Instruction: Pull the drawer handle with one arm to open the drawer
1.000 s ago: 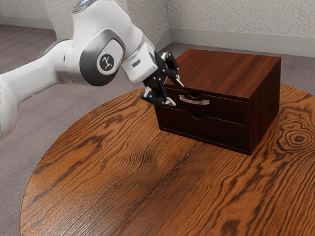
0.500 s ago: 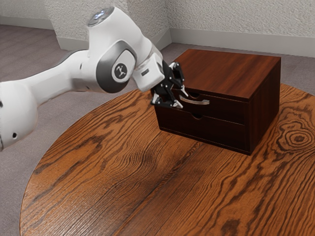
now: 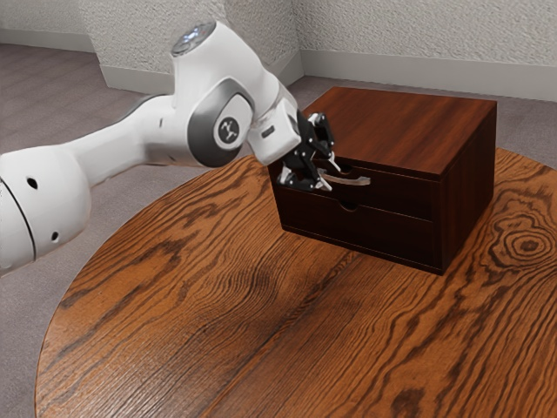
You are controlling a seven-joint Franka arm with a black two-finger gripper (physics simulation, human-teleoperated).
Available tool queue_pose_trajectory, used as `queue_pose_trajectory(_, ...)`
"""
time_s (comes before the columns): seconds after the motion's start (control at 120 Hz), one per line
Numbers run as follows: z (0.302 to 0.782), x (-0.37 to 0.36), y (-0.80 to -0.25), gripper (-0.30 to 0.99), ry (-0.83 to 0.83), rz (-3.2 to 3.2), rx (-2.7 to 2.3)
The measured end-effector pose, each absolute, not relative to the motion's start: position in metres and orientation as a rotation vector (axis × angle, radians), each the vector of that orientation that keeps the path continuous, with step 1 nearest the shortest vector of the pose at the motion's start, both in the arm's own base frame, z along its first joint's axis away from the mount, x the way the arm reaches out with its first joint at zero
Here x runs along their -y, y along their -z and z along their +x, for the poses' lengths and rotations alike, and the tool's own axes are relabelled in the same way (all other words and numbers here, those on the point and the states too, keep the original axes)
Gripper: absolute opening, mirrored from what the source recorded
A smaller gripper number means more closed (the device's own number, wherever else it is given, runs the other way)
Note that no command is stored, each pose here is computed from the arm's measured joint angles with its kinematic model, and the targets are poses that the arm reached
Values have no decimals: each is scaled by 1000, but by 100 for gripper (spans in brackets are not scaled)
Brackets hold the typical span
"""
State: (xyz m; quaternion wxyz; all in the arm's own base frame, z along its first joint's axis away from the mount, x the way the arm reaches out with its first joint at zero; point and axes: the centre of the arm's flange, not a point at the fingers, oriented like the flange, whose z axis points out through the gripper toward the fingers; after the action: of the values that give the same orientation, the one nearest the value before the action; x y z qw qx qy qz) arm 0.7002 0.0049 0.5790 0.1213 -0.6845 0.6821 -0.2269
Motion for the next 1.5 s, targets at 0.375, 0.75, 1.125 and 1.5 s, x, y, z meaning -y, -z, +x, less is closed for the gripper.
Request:
queue_pose_trajectory(0.375, 709, -16, -569, 15, 662, -2007, -1979)
queue_pose_trajectory(0.75, 712, -29, -569, 12, 661, -2018, -1951)
queue_pose_trajectory(1.125, 717, -20, -558, 10, 671, -2024, -1964)
queue_pose_trajectory(1.5, 708, -8, -557, 5, 673, -2030, -1980)
